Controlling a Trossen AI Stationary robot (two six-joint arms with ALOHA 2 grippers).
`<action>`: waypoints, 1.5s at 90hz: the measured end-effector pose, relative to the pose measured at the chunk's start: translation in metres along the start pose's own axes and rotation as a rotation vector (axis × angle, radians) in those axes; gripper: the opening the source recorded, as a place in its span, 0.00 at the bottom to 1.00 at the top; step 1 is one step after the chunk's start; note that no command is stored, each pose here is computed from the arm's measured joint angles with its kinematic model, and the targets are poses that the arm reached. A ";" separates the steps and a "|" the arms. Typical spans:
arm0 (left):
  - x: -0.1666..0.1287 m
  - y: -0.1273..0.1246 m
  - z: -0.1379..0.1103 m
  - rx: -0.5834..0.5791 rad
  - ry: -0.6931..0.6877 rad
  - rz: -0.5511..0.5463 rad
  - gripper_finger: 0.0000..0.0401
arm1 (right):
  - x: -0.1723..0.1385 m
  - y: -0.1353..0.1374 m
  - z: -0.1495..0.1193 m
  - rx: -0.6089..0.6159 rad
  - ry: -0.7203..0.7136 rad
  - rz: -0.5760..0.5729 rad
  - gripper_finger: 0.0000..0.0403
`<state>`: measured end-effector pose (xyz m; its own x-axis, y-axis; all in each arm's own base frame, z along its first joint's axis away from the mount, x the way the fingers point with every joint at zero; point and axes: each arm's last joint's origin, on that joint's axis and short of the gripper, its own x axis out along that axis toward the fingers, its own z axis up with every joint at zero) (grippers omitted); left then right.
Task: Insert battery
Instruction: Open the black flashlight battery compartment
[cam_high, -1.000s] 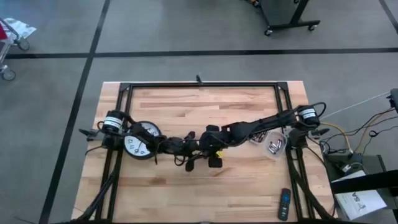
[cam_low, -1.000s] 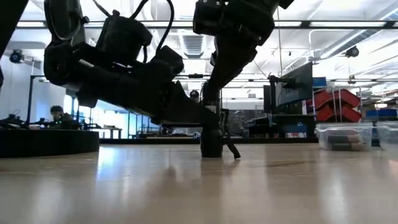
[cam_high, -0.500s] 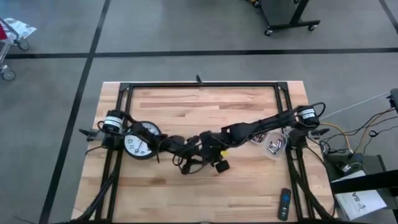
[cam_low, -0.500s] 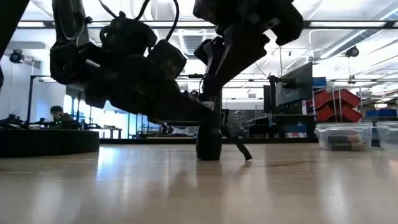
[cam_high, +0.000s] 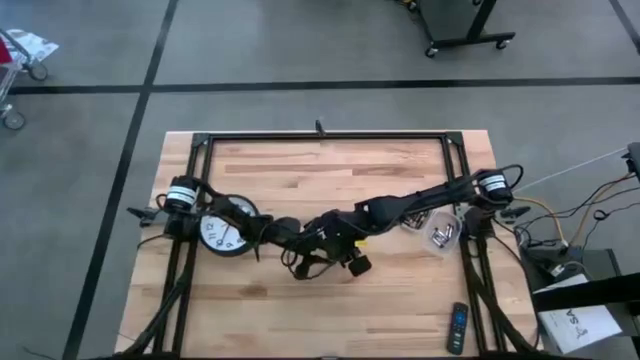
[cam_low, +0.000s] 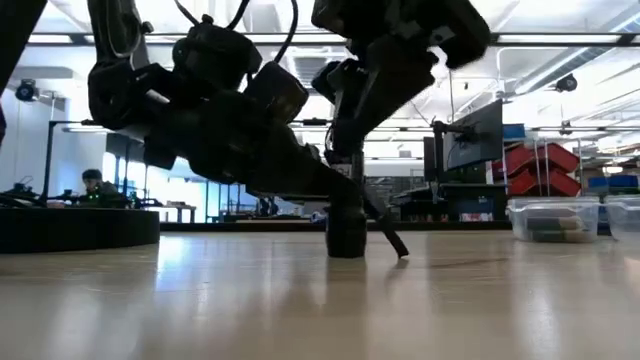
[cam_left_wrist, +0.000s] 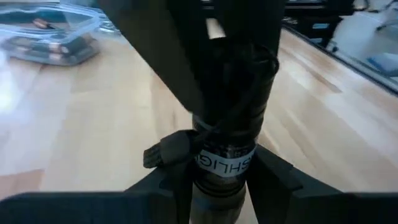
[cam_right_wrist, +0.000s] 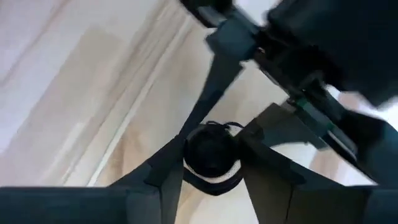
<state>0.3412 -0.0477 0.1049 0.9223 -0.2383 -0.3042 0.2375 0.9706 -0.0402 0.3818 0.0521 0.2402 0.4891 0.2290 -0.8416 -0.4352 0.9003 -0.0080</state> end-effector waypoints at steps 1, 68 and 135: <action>0.000 0.000 0.000 0.000 0.000 0.011 0.26 | -0.001 0.000 0.001 0.010 0.000 -0.001 0.37; -0.005 0.014 -0.005 -0.189 -0.025 0.498 0.26 | -0.022 -0.046 -0.012 1.179 0.069 -0.314 0.59; -0.006 0.018 -0.006 -0.239 -0.038 0.566 0.26 | -0.006 -0.068 -0.015 1.298 0.020 -0.253 0.56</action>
<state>0.3378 -0.0287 0.1007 0.8966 0.3198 -0.3062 -0.3633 0.9267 -0.0958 0.3972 -0.0158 0.2382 0.4330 0.0081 -0.9014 0.7065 0.6180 0.3449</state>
